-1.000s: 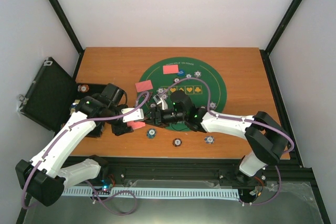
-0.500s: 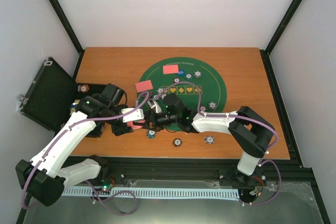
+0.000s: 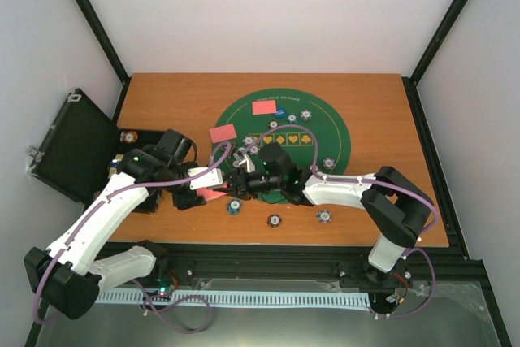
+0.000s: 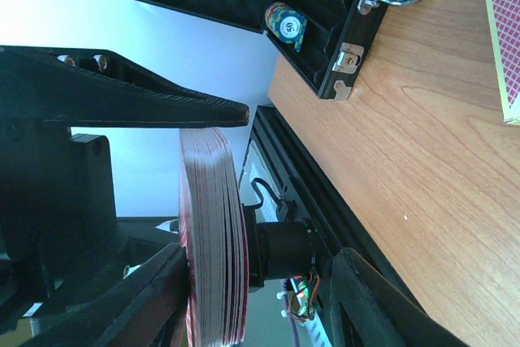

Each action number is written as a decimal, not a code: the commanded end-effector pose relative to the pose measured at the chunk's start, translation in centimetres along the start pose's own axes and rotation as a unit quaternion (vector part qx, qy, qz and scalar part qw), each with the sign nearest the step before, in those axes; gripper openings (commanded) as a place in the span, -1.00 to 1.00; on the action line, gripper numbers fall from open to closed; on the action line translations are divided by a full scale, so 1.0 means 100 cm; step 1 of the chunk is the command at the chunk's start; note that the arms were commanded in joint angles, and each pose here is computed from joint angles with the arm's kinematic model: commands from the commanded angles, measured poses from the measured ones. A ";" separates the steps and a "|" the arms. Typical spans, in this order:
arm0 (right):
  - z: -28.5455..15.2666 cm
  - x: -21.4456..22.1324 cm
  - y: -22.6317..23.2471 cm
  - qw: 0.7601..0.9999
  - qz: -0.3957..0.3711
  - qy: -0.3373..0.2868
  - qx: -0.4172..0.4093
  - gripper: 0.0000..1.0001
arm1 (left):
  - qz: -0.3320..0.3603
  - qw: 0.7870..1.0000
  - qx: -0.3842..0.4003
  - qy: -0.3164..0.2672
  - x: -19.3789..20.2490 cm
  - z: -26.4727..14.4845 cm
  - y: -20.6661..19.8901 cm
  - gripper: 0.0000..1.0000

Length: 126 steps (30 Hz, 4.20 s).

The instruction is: Distribute texas hold em gaming equipment

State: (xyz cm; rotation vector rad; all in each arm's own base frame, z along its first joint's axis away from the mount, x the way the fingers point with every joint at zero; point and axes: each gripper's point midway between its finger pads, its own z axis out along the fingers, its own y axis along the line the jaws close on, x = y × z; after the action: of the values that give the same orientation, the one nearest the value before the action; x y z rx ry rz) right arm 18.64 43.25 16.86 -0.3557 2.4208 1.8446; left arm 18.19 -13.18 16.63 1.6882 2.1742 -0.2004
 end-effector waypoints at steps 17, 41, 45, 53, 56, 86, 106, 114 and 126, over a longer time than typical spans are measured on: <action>-0.035 -0.007 0.010 0.999 -0.012 -0.040 0.023 -0.94 | 0.013 1.000 -0.011 -0.013 -0.006 -0.006 0.004 -0.78; -0.212 -0.052 -0.140 0.962 0.069 -0.115 0.236 -0.94 | 0.014 1.000 -0.010 -0.010 -0.007 -0.007 0.006 -0.77; -0.216 -0.063 -0.154 0.959 0.071 -0.109 0.250 -0.94 | 0.016 1.000 -0.011 -0.008 -0.006 -0.008 0.005 -0.78; -0.209 -0.083 -0.180 0.955 0.082 -0.089 0.273 -0.95 | 0.017 1.000 -0.013 -0.007 -0.005 -0.009 0.005 -0.78; -0.210 -0.090 -0.188 0.950 0.078 -0.080 0.290 -0.94 | 0.019 1.000 -0.014 -0.007 -0.005 -0.010 0.005 -0.78; -0.239 -0.131 -0.115 0.926 0.000 -0.151 0.346 -0.06 | 0.017 1.000 -0.011 -0.009 -0.006 -0.010 0.004 -0.77; -0.064 -0.022 0.012 0.997 -0.018 -0.072 0.028 0.42 | 0.006 1.000 -0.002 -0.021 -0.011 -0.005 0.003 -0.77; -0.019 -0.009 0.023 0.999 -0.023 -0.036 0.002 0.39 | 0.007 1.000 -0.004 -0.018 -0.010 -0.006 0.004 -0.77; 0.008 0.004 0.027 1.000 -0.019 -0.006 -0.016 0.38 | 0.010 1.000 -0.004 -0.016 -0.009 -0.005 0.004 -0.77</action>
State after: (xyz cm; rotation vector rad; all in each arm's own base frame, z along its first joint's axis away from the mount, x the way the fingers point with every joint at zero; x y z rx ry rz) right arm 17.95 42.89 18.29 -0.3489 2.4060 1.8146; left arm 18.17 -13.22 16.51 1.7031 2.1701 -0.2041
